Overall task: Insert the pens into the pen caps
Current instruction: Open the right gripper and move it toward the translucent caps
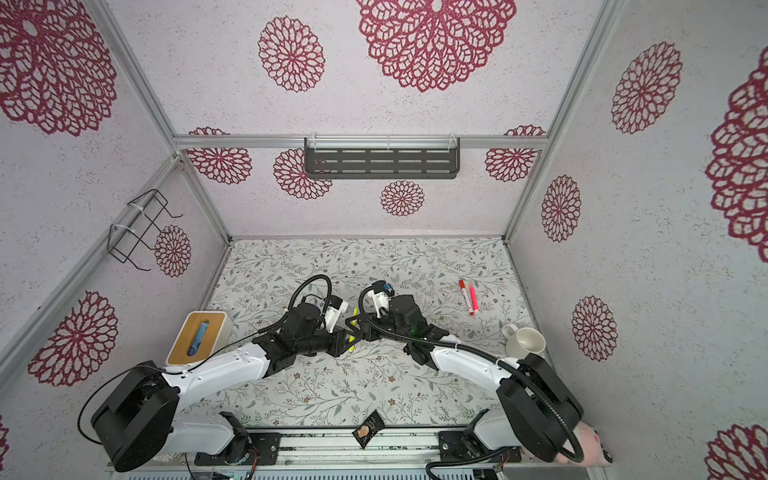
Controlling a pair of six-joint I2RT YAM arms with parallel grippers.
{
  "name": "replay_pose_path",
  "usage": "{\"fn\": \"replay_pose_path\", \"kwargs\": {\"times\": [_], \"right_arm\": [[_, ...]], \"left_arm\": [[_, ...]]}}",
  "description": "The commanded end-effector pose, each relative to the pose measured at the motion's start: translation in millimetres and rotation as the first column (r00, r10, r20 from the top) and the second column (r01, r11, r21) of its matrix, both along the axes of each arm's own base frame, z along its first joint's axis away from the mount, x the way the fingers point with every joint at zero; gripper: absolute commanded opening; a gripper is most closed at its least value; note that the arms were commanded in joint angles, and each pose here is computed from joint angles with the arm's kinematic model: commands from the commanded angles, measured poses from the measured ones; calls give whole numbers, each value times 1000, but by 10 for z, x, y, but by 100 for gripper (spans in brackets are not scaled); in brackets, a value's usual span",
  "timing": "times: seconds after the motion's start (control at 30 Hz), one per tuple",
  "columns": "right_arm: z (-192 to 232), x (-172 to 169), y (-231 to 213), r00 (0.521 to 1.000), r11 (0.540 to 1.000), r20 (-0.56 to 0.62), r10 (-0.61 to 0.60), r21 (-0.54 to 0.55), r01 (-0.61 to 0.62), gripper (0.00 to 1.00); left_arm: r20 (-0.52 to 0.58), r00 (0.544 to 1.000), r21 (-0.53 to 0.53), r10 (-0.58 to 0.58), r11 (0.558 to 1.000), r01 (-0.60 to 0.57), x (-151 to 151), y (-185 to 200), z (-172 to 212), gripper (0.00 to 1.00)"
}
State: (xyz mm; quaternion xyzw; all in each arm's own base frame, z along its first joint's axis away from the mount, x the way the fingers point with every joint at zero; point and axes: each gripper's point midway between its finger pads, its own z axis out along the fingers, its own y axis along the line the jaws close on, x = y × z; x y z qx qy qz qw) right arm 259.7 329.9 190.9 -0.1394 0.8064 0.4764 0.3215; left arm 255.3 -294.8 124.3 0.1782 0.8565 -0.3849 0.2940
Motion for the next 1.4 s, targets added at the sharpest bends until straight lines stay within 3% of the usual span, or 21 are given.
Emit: {"fn": "replay_pose_path", "kwargs": {"times": [0.0,0.17,0.47,0.57,0.7,1.07,1.23,1.37], "right_arm": [[246,41,-85,996,999,86,-33,-21,35,50],[197,120,-318,988,985,104,-113,-122,126,53],[51,383,-951,950,908,118,-289,-281,311,55],[-32,515,-1254,925,863,99,-367,-334,378,55],[-158,670,-1655,887,771,109,-448,-456,445,55],[-598,932,-2142,877,546,119,-466,-742,390,54],[-717,1060,-2216,882,486,123,-456,-795,362,54],[-817,1159,-2280,887,472,97,-451,-818,329,54]], "left_arm": [[40,999,-3,17,1000,-16,41,23,103,0],[58,998,7,38,999,-39,68,81,109,0],[60,997,13,54,998,-55,83,126,92,0],[62,997,14,55,998,-56,87,133,94,0],[59,997,18,56,998,-57,88,140,87,0],[51,997,23,56,998,-57,85,140,86,0],[57,996,28,62,998,-64,79,171,97,0],[61,996,28,66,997,-68,69,189,102,0]]}}
